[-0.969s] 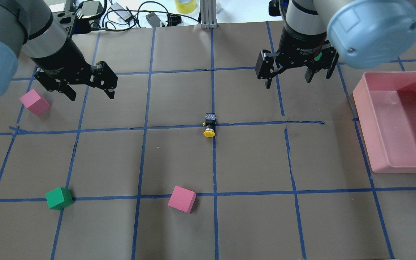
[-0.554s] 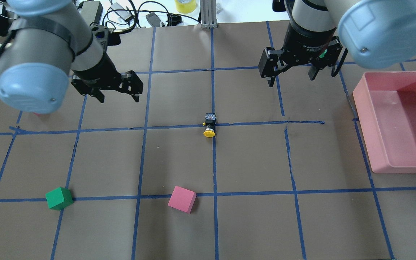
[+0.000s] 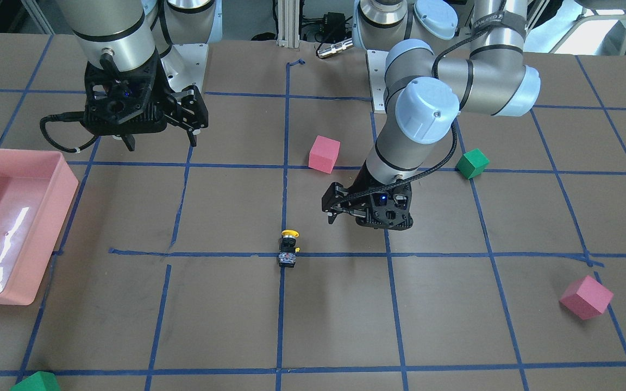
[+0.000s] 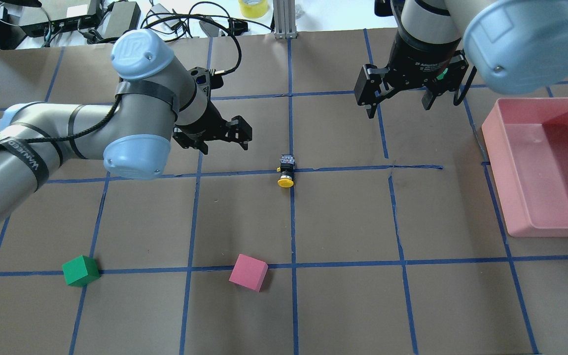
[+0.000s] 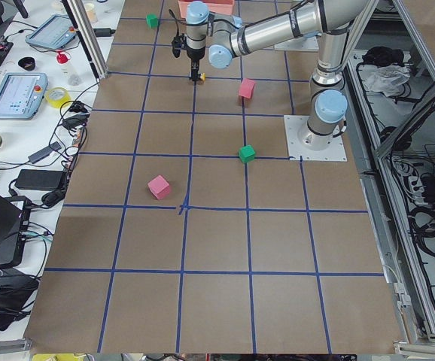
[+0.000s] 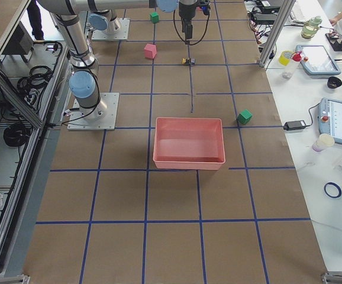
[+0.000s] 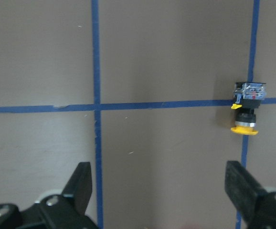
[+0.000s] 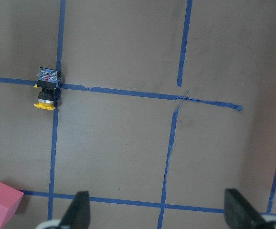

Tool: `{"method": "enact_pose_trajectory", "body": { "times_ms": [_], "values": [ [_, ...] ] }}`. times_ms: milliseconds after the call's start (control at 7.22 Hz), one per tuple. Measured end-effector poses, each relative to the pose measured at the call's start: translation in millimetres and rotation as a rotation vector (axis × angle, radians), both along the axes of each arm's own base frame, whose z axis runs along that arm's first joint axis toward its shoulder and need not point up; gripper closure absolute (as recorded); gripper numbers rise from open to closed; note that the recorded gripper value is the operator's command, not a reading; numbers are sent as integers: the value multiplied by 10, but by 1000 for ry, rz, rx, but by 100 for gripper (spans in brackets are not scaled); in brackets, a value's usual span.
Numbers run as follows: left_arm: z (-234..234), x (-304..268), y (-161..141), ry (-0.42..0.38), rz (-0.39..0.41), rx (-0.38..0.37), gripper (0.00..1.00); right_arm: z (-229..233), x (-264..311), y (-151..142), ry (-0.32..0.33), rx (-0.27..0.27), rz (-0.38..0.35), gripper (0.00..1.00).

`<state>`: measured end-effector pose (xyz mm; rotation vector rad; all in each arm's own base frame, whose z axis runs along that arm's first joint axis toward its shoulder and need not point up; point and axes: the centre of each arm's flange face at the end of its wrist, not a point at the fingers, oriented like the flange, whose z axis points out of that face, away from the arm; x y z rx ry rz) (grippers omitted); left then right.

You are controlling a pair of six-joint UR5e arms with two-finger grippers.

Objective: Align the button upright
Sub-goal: 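Reach the left gripper toward the switch lying on its side, then grasp the switch body with the left gripper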

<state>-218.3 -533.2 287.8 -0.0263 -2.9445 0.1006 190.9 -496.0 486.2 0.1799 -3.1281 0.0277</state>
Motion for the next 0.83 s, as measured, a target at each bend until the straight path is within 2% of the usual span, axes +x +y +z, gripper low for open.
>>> {"method": "enact_pose_trajectory", "body": {
  "times_ms": [277, 831],
  "values": [
    [-387, -310, -35, 31, -23, 16, 0, -1, -52, -21, -3, 0, -13, 0],
    [-906, -815, 104, 28, -33, 71, 0, 28, -330, -98, -3, -4, -66, 0]
  ]
}}
